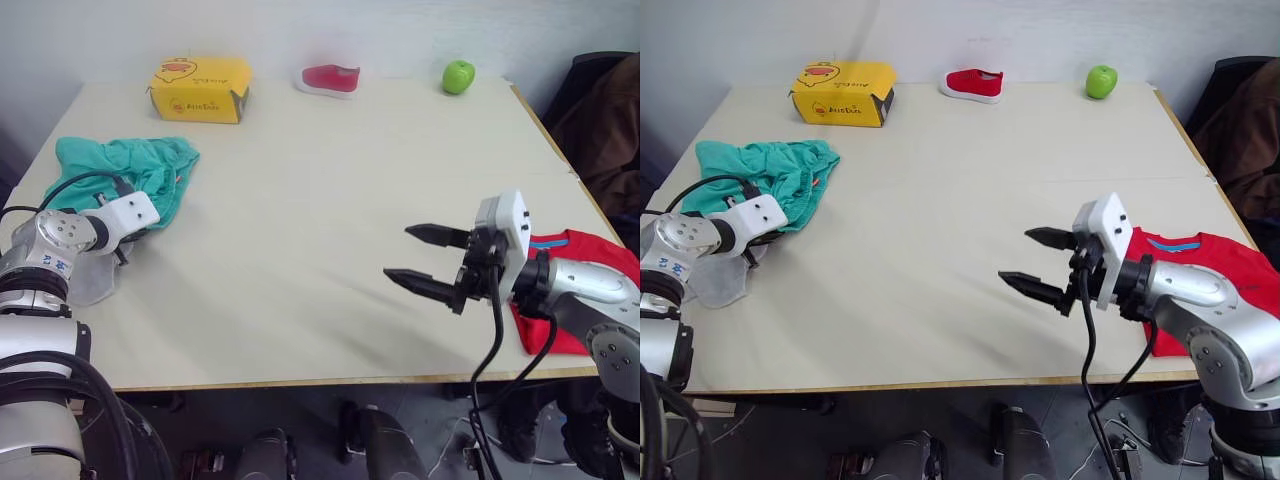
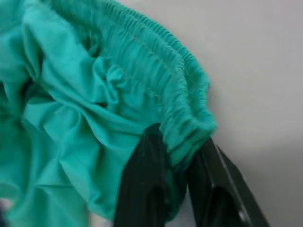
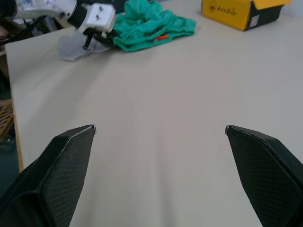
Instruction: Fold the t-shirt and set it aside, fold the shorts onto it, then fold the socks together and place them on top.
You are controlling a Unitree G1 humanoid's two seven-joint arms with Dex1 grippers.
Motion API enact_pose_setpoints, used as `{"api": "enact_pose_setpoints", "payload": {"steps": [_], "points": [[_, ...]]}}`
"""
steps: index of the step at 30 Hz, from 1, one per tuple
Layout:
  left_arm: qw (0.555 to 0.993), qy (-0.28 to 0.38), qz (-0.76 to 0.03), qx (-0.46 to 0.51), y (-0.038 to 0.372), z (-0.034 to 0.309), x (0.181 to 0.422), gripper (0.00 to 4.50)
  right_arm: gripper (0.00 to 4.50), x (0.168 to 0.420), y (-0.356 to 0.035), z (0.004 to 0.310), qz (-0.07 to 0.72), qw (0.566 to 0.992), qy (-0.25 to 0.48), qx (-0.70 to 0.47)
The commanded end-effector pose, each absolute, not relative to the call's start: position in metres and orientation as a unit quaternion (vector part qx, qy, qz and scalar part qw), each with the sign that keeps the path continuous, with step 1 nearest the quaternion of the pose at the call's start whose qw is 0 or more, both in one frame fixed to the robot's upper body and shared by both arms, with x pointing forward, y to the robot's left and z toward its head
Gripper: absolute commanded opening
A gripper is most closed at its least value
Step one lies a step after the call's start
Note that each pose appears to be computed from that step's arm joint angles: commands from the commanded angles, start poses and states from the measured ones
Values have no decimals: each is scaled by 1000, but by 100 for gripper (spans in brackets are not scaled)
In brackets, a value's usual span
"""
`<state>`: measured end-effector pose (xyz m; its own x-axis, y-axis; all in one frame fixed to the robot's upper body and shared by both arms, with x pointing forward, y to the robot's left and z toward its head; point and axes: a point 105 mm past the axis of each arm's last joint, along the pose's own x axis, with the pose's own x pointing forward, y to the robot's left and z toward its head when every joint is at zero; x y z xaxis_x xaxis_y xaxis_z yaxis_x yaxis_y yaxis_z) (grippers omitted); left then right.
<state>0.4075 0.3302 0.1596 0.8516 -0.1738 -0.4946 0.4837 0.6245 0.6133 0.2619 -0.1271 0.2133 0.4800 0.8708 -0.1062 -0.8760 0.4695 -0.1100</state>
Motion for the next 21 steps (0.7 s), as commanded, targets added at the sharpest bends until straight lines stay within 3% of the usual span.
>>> {"api": "enact_pose_setpoints", "payload": {"steps": [1,6,11,17,21], "points": [[903,134,-250,322,296,186,417,5,450,255,-124,223,518,849,-1,-99],[867,66,-398,293,218,201,417,5,450,258,-126,219,513,852,8,-104],[777,21,-576,251,101,189,372,5,450,258,-121,218,524,845,12,-106],[695,-1,-674,252,5,176,320,5,450,254,-119,208,537,836,30,-110],[686,18,-675,273,-20,161,315,5,450,253,-121,207,539,834,35,-115]]}}
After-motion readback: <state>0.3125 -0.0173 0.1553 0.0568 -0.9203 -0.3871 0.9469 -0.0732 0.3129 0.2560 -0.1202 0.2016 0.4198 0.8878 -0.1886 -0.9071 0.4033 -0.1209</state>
